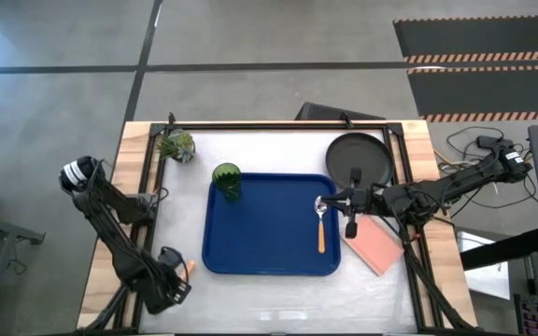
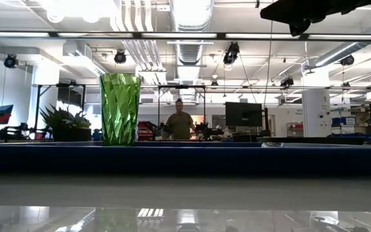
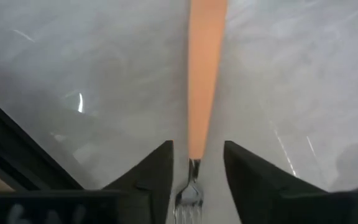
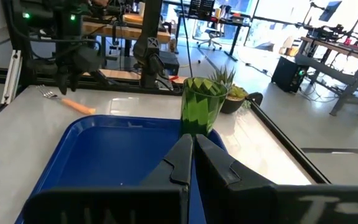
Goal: Pick and place plate/cup/fork/spoon on tray
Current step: Put the fork on the blue tray
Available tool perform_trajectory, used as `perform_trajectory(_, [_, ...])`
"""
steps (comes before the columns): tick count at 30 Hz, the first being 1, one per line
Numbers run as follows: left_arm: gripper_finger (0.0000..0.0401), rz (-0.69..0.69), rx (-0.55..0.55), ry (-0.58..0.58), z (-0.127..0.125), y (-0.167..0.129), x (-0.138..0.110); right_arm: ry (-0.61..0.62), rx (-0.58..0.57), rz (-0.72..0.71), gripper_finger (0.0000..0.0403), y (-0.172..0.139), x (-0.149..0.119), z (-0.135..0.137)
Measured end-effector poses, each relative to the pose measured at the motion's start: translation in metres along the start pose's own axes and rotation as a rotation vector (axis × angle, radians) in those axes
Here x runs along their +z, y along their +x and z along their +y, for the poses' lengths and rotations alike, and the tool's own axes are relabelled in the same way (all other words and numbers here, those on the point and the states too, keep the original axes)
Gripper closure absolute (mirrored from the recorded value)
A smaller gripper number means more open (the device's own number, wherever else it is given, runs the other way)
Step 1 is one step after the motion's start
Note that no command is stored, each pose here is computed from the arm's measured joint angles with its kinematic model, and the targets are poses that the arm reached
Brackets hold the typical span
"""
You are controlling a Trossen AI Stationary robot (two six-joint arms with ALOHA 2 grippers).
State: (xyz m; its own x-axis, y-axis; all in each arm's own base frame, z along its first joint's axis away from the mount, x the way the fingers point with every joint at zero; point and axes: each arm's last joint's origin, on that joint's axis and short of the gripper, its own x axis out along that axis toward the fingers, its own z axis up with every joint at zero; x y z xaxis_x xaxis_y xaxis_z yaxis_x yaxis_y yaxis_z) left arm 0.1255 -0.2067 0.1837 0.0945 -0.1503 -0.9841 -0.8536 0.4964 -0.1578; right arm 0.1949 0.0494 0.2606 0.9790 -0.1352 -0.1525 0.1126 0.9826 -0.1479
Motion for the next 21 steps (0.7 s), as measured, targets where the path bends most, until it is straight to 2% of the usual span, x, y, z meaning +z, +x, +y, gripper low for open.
perform_trajectory(5, [0.0224,-0.018,0.034,0.001,-0.001,0.009,-0.001,0.0,0.004,-0.001,0.0394,0.0,0.0,0.0])
perform_trajectory(9, [0.0202,-0.013,0.026,0.04,-0.005,0.016,-0.003,0.0,0.004,-0.001,0.0394,0.0,0.0,0.0])
perform_trajectory(13, [0.0204,0.014,-0.026,0.095,-0.013,0.023,-0.007,0.0,0.004,-0.001,0.0394,0.0,0.0,0.0])
perform_trajectory(21, [0.0234,0.004,0.051,0.133,-0.012,0.035,-0.007,-0.001,0.004,0.001,0.0394,0.0,0.0,0.0])
